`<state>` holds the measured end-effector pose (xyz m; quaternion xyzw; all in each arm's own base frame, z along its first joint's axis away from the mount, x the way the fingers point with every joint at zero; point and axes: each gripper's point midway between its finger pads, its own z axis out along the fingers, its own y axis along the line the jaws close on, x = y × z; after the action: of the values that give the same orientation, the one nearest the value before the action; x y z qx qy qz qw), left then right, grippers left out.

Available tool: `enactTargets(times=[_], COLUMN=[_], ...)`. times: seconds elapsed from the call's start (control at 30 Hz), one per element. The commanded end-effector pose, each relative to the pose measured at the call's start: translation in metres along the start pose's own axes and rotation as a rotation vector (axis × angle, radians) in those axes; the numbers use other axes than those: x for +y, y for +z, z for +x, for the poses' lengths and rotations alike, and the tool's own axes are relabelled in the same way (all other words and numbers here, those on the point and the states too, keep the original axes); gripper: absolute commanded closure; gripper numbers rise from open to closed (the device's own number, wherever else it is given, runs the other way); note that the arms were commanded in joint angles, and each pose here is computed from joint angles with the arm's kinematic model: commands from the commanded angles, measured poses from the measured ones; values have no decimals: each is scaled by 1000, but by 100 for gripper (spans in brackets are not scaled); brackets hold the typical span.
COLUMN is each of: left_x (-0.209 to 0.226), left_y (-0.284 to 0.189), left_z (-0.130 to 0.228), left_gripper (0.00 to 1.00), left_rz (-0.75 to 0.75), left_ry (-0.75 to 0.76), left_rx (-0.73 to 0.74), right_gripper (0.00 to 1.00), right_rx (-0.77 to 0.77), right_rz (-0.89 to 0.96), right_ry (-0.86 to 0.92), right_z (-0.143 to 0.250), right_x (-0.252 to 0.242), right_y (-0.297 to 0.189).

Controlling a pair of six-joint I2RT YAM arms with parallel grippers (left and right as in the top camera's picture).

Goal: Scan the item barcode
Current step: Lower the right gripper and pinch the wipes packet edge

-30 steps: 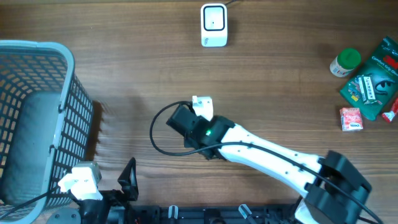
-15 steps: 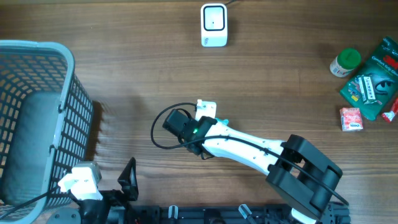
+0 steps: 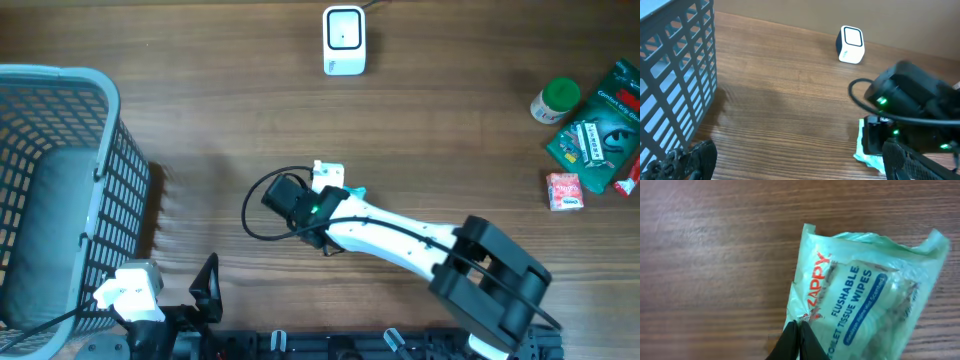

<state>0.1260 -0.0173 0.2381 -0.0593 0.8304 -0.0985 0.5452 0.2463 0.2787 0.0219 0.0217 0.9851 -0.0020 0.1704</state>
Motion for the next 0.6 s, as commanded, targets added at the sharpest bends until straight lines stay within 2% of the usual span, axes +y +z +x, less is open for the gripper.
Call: enactTargets(times=[0.0,0.1,0.23,0.27,0.3,0.33,0.43,0.5,0.57], left_x=[-2,-2,-2,-2,-2,-2,-2,-2,-2], left_y=[-1,-1,-1,-1,-1,-1,-1,-1,-1], left_z=[0,0,0,0,0,0,0,0,0], left_gripper=[0,0,0,0,0,0,1,0,0], left_rz=[12,12,12,12,12,12,12,12,12], left_ry=[-7,-7,-7,-7,-7,-7,-7,-7,-7], left_rx=[-6,-6,-6,-6,-6,-6,-6,-6,-6], right_gripper=[96,96,96,88,51,21,0,0,0], right_rx=[-28,-100,-65,-56,-45,-27,-35,-77,-96], right_rz=[-266,-486,-628,-590,-550,-522,-437,-339,-301], right_ry=[-3,-68,-154,-166,-164,-151,-94,0,8], right_z=[-30,-51,-47,-43,-38,-34,-37,-48,-53], right_x=[24,34,39,34,28,25,16,5,6], right_y=[-74,-134,-150,-137,-125,-113,-94,-77,-61])
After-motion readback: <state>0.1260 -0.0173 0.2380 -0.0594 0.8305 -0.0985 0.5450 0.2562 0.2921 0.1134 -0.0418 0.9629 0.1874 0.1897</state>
